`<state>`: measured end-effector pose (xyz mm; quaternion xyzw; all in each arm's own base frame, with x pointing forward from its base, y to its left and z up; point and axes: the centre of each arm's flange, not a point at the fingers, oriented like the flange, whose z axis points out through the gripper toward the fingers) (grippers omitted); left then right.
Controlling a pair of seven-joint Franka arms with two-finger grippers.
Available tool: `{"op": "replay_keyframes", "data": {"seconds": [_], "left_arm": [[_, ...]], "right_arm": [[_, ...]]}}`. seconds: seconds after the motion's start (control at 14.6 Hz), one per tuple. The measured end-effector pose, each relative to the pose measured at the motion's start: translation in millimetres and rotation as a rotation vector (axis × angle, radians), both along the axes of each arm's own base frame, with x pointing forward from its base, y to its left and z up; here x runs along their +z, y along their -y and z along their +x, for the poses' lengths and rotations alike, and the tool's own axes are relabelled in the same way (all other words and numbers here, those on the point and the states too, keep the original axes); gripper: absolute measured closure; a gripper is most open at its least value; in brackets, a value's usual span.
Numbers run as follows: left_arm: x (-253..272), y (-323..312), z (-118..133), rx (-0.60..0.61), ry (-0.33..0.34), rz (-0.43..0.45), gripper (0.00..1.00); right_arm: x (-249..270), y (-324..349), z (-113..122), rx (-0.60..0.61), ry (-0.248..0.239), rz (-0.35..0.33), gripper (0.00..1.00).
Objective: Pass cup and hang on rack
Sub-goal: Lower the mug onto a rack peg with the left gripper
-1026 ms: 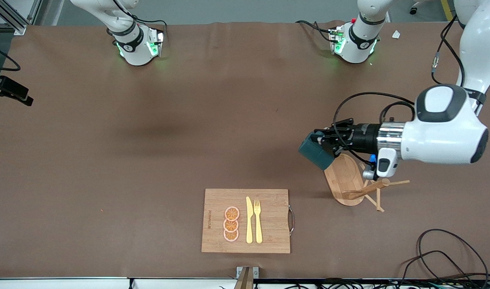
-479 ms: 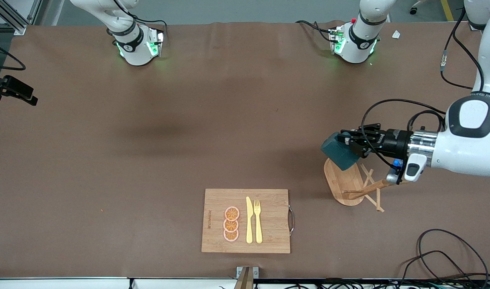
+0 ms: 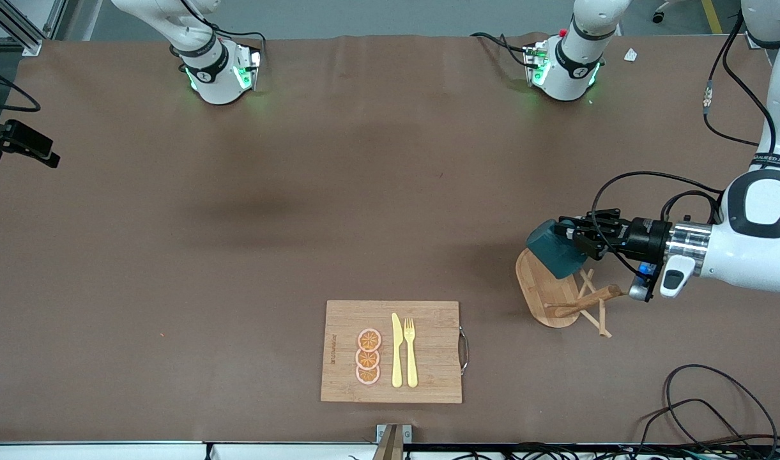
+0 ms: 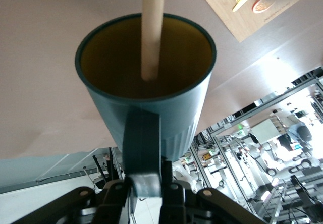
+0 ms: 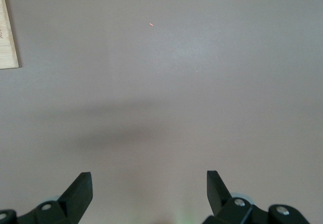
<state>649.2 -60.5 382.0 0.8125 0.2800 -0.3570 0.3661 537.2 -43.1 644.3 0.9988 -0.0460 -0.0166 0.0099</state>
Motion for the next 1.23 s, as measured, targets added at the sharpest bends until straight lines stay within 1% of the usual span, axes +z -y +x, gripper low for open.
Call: {"op": "replay_keyframes", "data": {"seconds": [0.21, 0.55, 0.68, 1.03, 1.09, 1.23], "left_arm": [[-5.3, -16.4, 4.7, 0.022, 0.003, -0.021, 0.79], [-9.9, -40.0, 12.9, 0.066, 0.006, -0.082, 0.79], [-19.8, -50.1, 13.9, 0.073, 0.014, -0.098, 0.79], [-31.8, -59.9, 13.8, 0.081, 0.005, -0.125, 0.78], [-31.4, -59.4, 13.8, 0.081, 0.005, -0.129, 0.74], [-31.0, -58.9, 13.9, 0.082, 0.004, -0.131, 0.56]], "right_arm": [[-0.1, 0.2, -0.1, 0.000, -0.001, 0.000, 0.00], [-0.1, 0.2, -0.2, 0.000, -0.002, 0.000, 0.00], [-0.1, 0.2, -0.2, 0.000, -0.002, 0.000, 0.00], [-0.1, 0.2, -0.2, 0.000, -0.002, 0.000, 0.00], [-0.1, 0.2, -0.2, 0.000, -0.002, 0.000, 0.00], [-0.1, 0.3, -0.3, -0.001, -0.002, 0.000, 0.00]]}}
